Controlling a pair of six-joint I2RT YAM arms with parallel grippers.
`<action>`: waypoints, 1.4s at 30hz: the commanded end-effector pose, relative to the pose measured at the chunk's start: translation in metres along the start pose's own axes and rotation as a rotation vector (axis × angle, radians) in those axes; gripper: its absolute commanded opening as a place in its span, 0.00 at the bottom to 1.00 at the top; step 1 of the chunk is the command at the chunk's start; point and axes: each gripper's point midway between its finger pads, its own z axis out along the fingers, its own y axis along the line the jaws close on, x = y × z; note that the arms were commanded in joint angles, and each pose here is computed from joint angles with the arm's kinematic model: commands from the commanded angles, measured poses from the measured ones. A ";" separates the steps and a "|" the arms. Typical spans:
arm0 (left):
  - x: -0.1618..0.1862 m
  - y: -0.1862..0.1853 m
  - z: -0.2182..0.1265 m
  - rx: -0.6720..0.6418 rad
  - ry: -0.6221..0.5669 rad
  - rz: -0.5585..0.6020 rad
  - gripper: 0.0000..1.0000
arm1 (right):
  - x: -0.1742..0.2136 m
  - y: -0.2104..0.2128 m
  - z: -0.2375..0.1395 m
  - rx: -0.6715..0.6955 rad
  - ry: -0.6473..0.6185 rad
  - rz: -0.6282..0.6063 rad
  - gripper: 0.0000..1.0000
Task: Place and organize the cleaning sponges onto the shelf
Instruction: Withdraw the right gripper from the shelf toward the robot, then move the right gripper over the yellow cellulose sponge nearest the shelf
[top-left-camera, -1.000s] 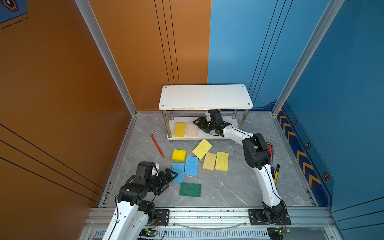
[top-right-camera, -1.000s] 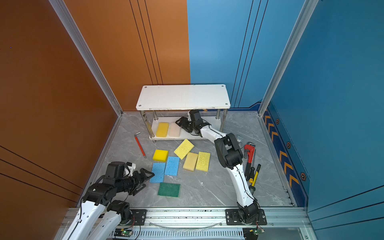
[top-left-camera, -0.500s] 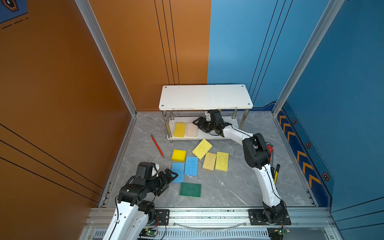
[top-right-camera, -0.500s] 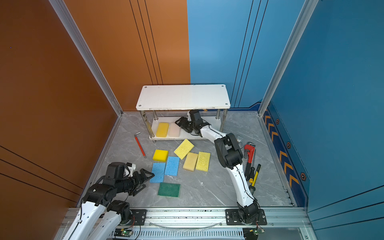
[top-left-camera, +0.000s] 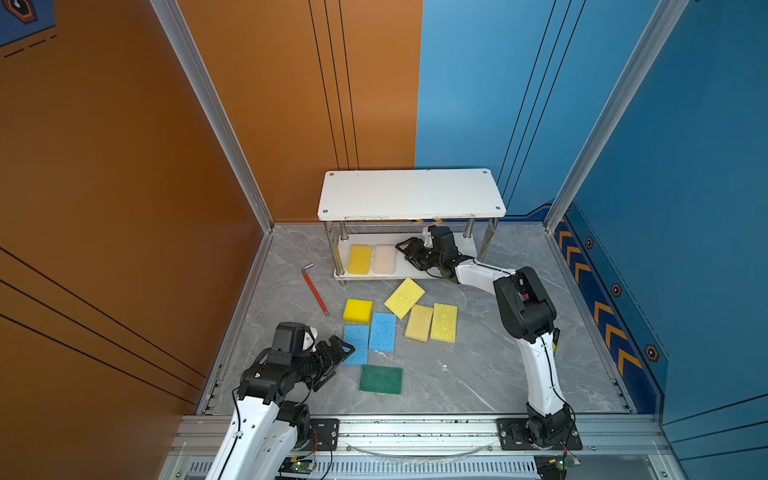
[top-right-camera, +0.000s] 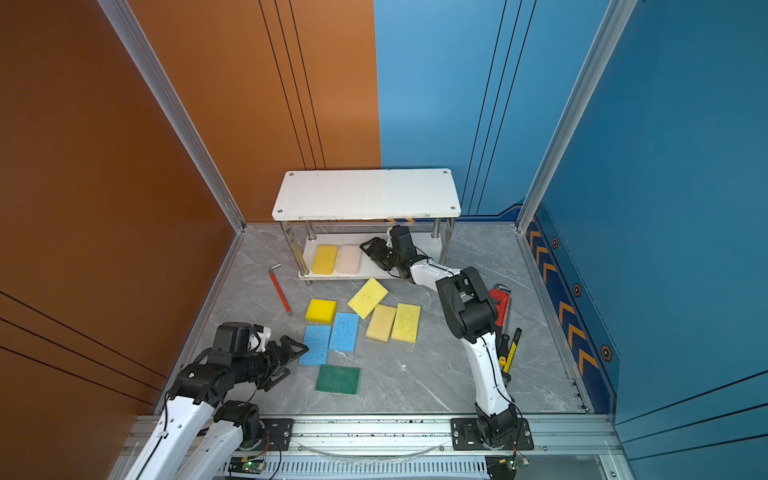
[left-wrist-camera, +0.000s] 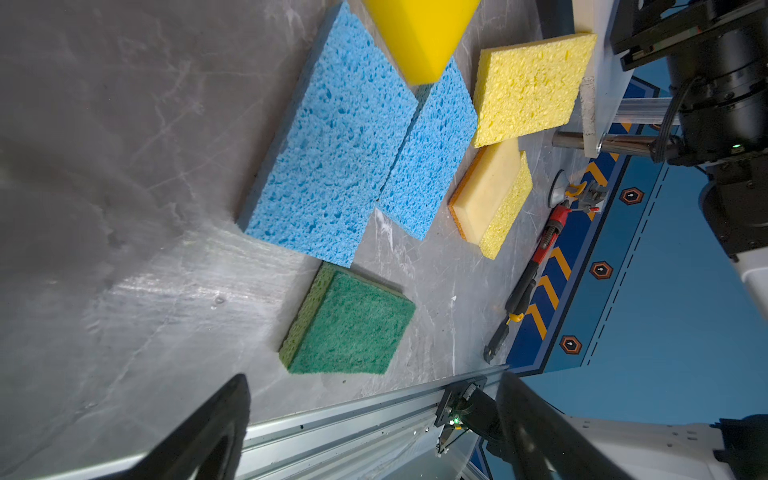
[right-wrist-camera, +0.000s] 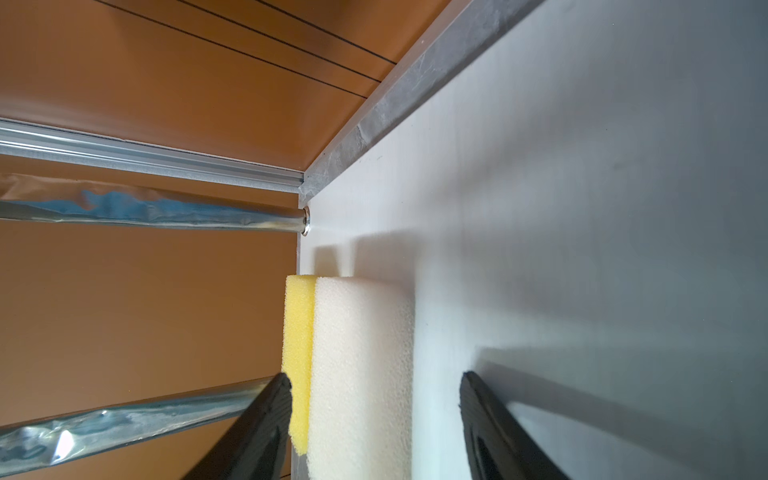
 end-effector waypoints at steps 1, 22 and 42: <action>-0.005 -0.005 -0.006 0.000 -0.017 0.031 0.94 | -0.007 0.031 -0.017 -0.067 -0.041 -0.010 0.66; -0.026 -0.030 -0.002 0.063 -0.041 0.080 0.96 | 0.070 0.044 -0.097 0.005 0.107 -0.092 0.68; -0.050 -0.040 0.021 0.068 -0.044 0.064 0.97 | 0.157 -0.028 -0.197 0.406 0.370 -0.236 0.77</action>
